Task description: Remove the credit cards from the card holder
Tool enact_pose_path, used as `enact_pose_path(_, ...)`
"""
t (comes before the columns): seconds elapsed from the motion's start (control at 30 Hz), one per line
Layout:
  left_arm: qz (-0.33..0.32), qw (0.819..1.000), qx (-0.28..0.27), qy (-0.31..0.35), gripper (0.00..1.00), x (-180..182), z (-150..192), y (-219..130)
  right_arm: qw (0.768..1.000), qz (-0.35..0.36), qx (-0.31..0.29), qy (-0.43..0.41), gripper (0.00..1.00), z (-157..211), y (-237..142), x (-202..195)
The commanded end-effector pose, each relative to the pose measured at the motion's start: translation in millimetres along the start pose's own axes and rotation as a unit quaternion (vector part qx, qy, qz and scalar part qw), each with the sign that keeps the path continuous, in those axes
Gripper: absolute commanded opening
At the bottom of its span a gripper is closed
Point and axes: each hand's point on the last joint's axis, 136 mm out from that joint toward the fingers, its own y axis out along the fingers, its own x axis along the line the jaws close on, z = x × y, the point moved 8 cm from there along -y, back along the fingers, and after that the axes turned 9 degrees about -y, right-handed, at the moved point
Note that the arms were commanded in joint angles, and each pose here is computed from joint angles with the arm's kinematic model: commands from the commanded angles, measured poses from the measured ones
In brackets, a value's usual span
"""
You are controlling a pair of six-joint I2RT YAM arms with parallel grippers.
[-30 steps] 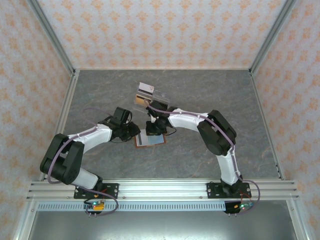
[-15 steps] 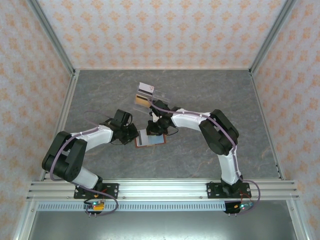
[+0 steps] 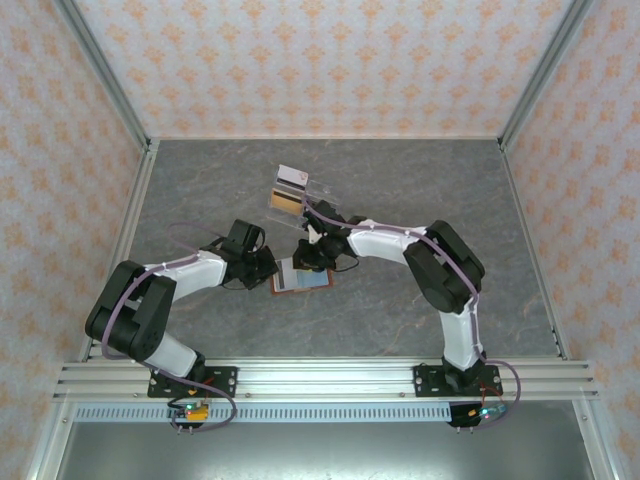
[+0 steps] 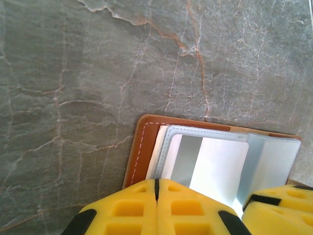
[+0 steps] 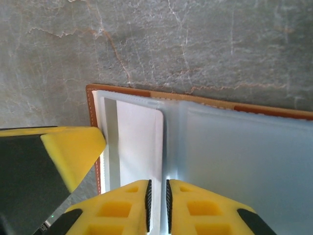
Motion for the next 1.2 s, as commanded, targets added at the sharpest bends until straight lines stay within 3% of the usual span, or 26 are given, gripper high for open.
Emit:
enact_pose_path(0.0, -0.051, 0.999, 0.003, -0.006, 0.05, 20.9, 5.3, 8.0, 0.999, -0.025, -0.033, -0.003, 0.17, -6.7, -18.8, 11.8)
enact_pose_path(0.63, -0.05, 0.999, 0.004, -0.006, 0.04, 22.0, 6.1, 7.6, 1.0, -0.007, 0.012, 0.024, 0.15, -1.4, 10.4, -6.8)
enact_pose_path(1.17, -0.051, 0.999, 0.009, -0.008, 0.02, 25.6, 7.8, 11.5, 0.998, -0.053, 0.015, 0.02, 0.15, -6.0, 16.6, 1.2)
